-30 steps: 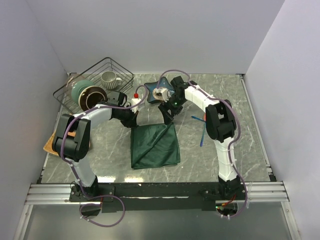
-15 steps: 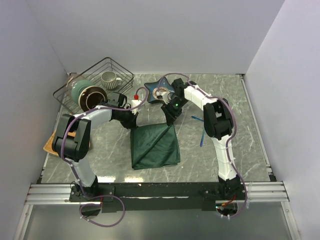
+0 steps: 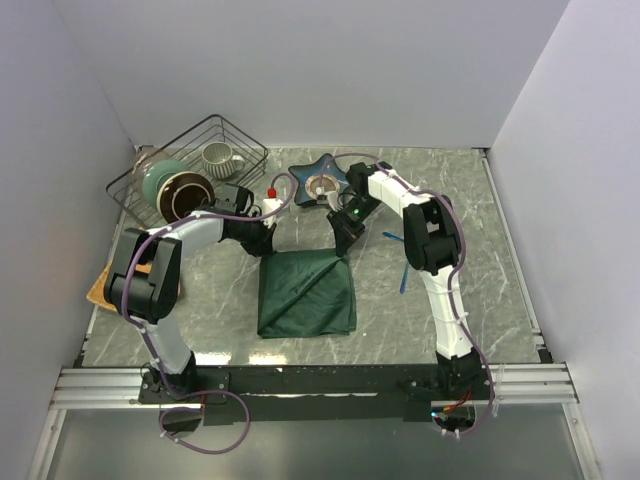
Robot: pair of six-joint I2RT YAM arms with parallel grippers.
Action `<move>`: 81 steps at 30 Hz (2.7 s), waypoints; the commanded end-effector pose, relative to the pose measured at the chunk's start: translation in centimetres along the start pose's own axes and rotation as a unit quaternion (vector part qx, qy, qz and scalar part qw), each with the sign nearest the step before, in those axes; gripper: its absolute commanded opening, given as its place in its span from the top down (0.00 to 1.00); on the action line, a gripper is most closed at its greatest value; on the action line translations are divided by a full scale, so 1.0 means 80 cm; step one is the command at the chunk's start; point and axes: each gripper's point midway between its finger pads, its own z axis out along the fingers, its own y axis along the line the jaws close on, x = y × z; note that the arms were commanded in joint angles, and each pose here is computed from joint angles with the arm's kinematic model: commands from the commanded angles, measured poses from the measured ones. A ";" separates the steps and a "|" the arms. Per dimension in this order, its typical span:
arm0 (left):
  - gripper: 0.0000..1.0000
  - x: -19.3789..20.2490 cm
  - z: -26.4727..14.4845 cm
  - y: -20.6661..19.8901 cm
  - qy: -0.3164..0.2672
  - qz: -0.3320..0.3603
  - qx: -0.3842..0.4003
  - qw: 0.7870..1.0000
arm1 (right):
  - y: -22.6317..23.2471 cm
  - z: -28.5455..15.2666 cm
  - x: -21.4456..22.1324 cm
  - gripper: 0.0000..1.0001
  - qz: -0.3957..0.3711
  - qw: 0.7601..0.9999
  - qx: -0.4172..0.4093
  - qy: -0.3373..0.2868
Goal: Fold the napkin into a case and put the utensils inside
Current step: Pick up the upper triangle-folded napkin from the center of the board, then turn over the upper triangle folded napkin at the center of the board.
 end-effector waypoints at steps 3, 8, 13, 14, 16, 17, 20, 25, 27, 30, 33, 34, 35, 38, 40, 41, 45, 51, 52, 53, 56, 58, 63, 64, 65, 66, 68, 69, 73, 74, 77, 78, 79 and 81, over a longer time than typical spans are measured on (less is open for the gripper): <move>0.99 -0.032 -0.021 -0.001 -0.042 0.010 0.003 0.999 | 0.011 -0.032 -0.012 1.00 0.003 1.000 -0.011 -0.027; 0.99 -0.065 -0.056 -0.015 -0.083 0.053 0.002 0.995 | 0.040 -0.075 -0.030 1.00 -0.034 0.996 0.031 -0.076; 0.99 -0.102 -0.096 -0.014 -0.122 0.137 -0.035 0.982 | 0.053 -0.137 -0.054 1.00 -0.109 0.974 0.142 -0.142; 0.99 -0.116 -0.109 -0.015 -0.136 0.156 -0.046 0.977 | 0.046 -0.151 -0.064 1.00 -0.128 0.963 0.178 -0.156; 0.99 -0.135 -0.124 -0.010 -0.151 0.199 -0.064 0.966 | 0.050 -0.179 -0.071 1.00 -0.157 0.946 0.223 -0.179; 0.99 -0.156 -0.137 -0.007 -0.169 0.222 -0.080 0.957 | 0.044 -0.197 -0.086 1.00 -0.175 0.929 0.258 -0.200; 0.99 -0.200 -0.166 0.001 -0.212 0.286 -0.124 0.926 | 0.051 -0.250 -0.122 1.00 -0.225 0.879 0.330 -0.262; 0.99 -0.212 -0.171 -0.003 -0.240 0.380 -0.148 0.881 | 0.054 -0.299 -0.136 1.00 -0.298 0.791 0.433 -0.313; 0.99 -0.200 -0.168 -0.011 -0.235 0.432 -0.159 0.856 | 0.045 -0.278 -0.127 1.00 -0.335 0.765 0.459 -0.304; 0.99 -0.139 -0.139 -0.032 -0.209 0.482 -0.140 0.839 | 0.052 -0.233 -0.096 1.00 -0.407 0.726 0.477 -0.283; 0.99 -0.079 -0.117 -0.064 -0.188 0.522 -0.106 0.825 | 0.069 -0.176 -0.053 1.00 -0.482 0.694 0.471 -0.253; 0.99 -0.045 -0.106 -0.081 -0.172 0.527 -0.081 0.828 | 0.082 -0.171 -0.044 1.00 -0.502 0.678 0.473 -0.253; 0.99 -0.029 -0.102 -0.089 -0.162 0.549 -0.071 0.817 | 0.089 -0.163 -0.036 1.00 -0.519 0.666 0.473 -0.253; 0.99 0.030 -0.087 -0.117 -0.139 0.581 -0.030 0.802 | 0.106 -0.107 0.005 1.00 -0.572 0.652 0.447 -0.221; 0.99 0.063 -0.081 -0.135 -0.127 0.588 -0.003 0.799 | 0.114 -0.072 0.031 1.00 -0.606 0.642 0.425 -0.197; 0.99 0.072 -0.079 -0.139 -0.122 0.598 0.004 0.792 | 0.111 -0.061 0.042 1.00 -0.610 0.642 0.425 -0.186; 0.99 0.113 -0.073 -0.159 -0.093 0.616 0.049 0.781 | 0.115 -0.031 0.058 1.00 -0.635 0.636 0.411 -0.154; 0.99 0.152 -0.074 -0.180 -0.073 0.629 0.093 0.768 | 0.126 0.002 0.079 1.00 -0.669 0.623 0.386 -0.126; 0.99 0.153 -0.075 -0.182 -0.074 0.632 0.094 0.766 | 0.126 0.005 0.082 1.00 -0.672 0.623 0.382 -0.120; 0.99 0.156 -0.075 -0.184 -0.072 0.632 0.097 0.765 | 0.128 0.010 0.085 1.00 -0.676 0.622 0.379 -0.116; 0.99 0.160 -0.076 -0.189 -0.068 0.622 0.106 0.773 | 0.126 0.015 0.095 1.00 -0.678 0.624 0.376 -0.099; 0.99 0.156 -0.075 -0.190 -0.067 0.609 0.109 0.782 | 0.125 0.017 0.103 1.00 -0.678 0.627 0.373 -0.089; 0.91 0.151 -0.074 -0.198 -0.064 0.595 0.132 0.790 | 0.125 0.018 0.120 1.00 -0.685 0.626 0.364 -0.075; 0.87 0.150 -0.074 -0.199 -0.064 0.589 0.133 0.794 | 0.127 0.020 0.123 1.00 -0.688 0.625 0.361 -0.073; 0.82 0.147 -0.075 -0.200 -0.067 0.586 0.133 0.796 | 0.128 0.022 0.126 1.00 -0.692 0.623 0.358 -0.071; 0.70 0.141 -0.077 -0.201 -0.072 0.585 0.130 0.797 | 0.129 0.024 0.129 1.00 -0.694 0.623 0.355 -0.068; 0.54 0.136 -0.081 -0.202 -0.071 0.565 0.127 0.812 | 0.131 0.029 0.132 1.00 -0.696 0.624 0.349 -0.061; 0.47 0.125 -0.086 -0.200 -0.073 0.561 0.119 0.816 | 0.130 0.029 0.134 1.00 -0.695 0.626 0.349 -0.058; 0.43 0.112 -0.104 -0.196 -0.054 0.502 0.104 0.857 | 0.126 0.035 0.142 1.00 -0.688 0.640 0.340 -0.038; 0.43 0.111 -0.107 -0.195 -0.053 0.493 0.103 0.862 | 0.124 0.036 0.144 1.00 -0.687 0.643 0.339 -0.033; 0.44 0.103 -0.120 -0.185 -0.060 0.456 0.084 0.884 | 0.121 0.039 0.154 1.00 -0.686 0.647 0.333 -0.019; 0.44 0.100 -0.122 -0.181 -0.064 0.444 0.078 0.890 | 0.119 0.040 0.158 1.00 -0.685 0.648 0.332 -0.015; 0.44 0.100 -0.123 -0.180 -0.066 0.437 0.078 0.893 | 0.117 0.041 0.163 1.00 -0.684 0.651 0.330 -0.011; 0.44 0.104 -0.124 -0.174 -0.060 0.427 0.080 0.899 | 0.115 0.041 0.167 0.93 -0.681 0.653 0.331 -0.002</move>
